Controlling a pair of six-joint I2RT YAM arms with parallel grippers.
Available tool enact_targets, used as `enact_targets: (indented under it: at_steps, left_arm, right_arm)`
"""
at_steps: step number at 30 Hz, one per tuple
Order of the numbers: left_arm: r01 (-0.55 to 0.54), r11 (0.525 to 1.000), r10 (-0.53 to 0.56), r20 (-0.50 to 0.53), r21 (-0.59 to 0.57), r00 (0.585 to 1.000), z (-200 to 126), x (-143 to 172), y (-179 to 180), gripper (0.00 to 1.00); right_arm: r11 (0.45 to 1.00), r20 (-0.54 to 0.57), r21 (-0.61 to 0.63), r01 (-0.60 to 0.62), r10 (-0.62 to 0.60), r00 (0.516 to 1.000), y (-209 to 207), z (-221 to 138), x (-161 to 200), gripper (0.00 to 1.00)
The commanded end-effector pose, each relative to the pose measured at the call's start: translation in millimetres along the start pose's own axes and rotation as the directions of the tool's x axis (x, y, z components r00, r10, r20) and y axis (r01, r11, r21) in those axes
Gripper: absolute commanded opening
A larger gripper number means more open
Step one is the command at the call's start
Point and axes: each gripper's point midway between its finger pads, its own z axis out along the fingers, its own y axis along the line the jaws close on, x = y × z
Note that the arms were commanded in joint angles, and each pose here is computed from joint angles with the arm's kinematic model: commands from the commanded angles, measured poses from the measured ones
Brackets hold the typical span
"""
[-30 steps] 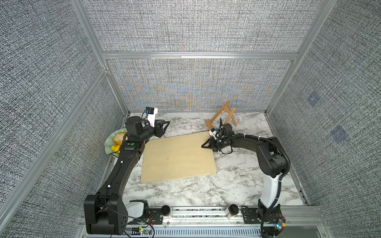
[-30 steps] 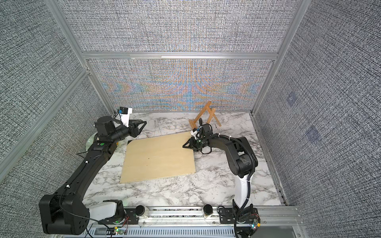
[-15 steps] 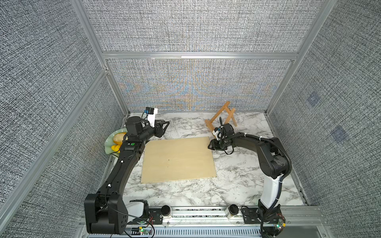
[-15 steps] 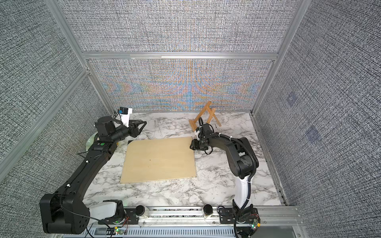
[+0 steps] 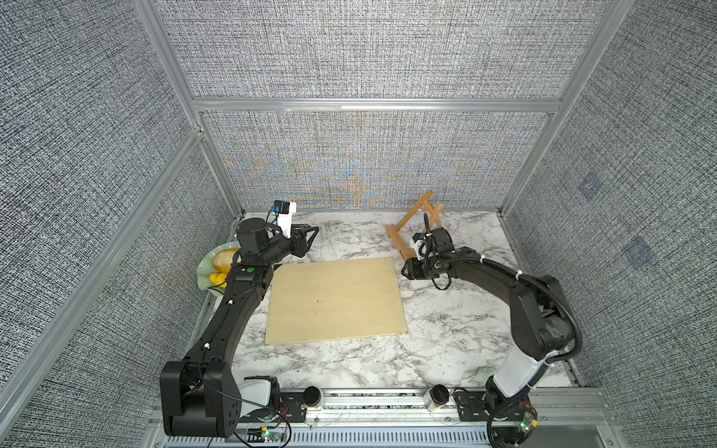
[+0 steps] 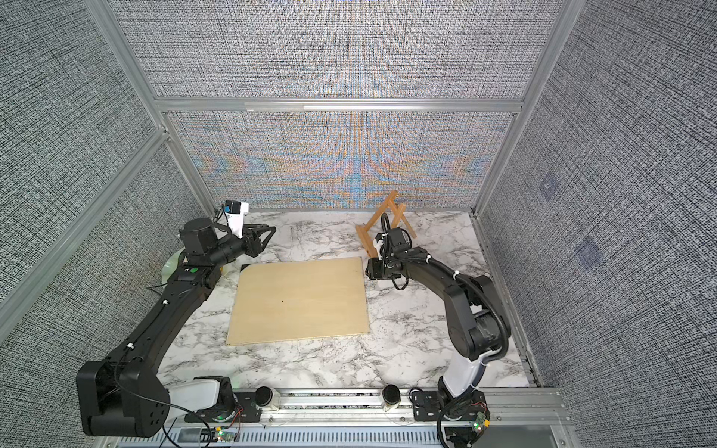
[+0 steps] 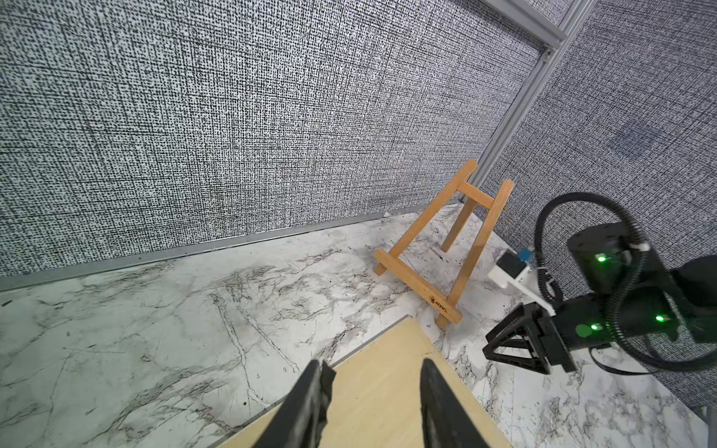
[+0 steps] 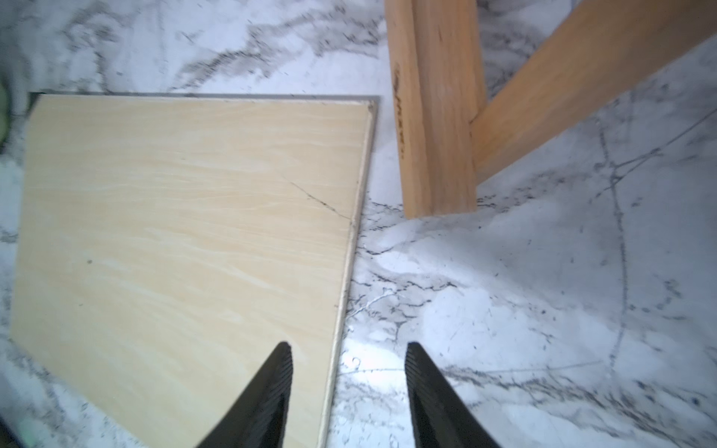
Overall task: Disassemble the easel
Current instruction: Place the drawing board at the center of the board, then pick up the easel at the center of the board.
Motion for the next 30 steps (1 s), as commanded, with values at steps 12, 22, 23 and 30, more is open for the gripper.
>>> enact_targets:
  at_steps: [12, 22, 23, 30]
  left_arm:
    - [0.051, 0.996, -0.051, -0.009, 0.071, 0.999, 26, 4, 3, 0.37]
    - [0.046, 0.996, -0.045, -0.006, 0.081, 0.999, 30, 2, 4, 0.37]
    - [0.047, 0.995, -0.047, -0.008, 0.084, 0.999, 31, 3, 4, 0.37]
    - [0.047, 0.995, -0.047, -0.007, 0.092, 0.999, 32, 3, 4, 0.36]
  right_arm:
    - [0.989, 0.398, 0.122, -0.089, 0.033, 0.917, -38, -131, -91, 0.54]
    - [0.986, 0.548, 0.064, -0.157, 0.097, 0.831, -62, -136, -142, 0.59]
    - [0.987, 0.556, 0.056, -0.151, 0.095, 0.826, -60, -137, -146, 0.59]
    - [0.981, 0.600, 0.078, -0.178, 0.096, 0.794, -70, -132, -167, 0.61]
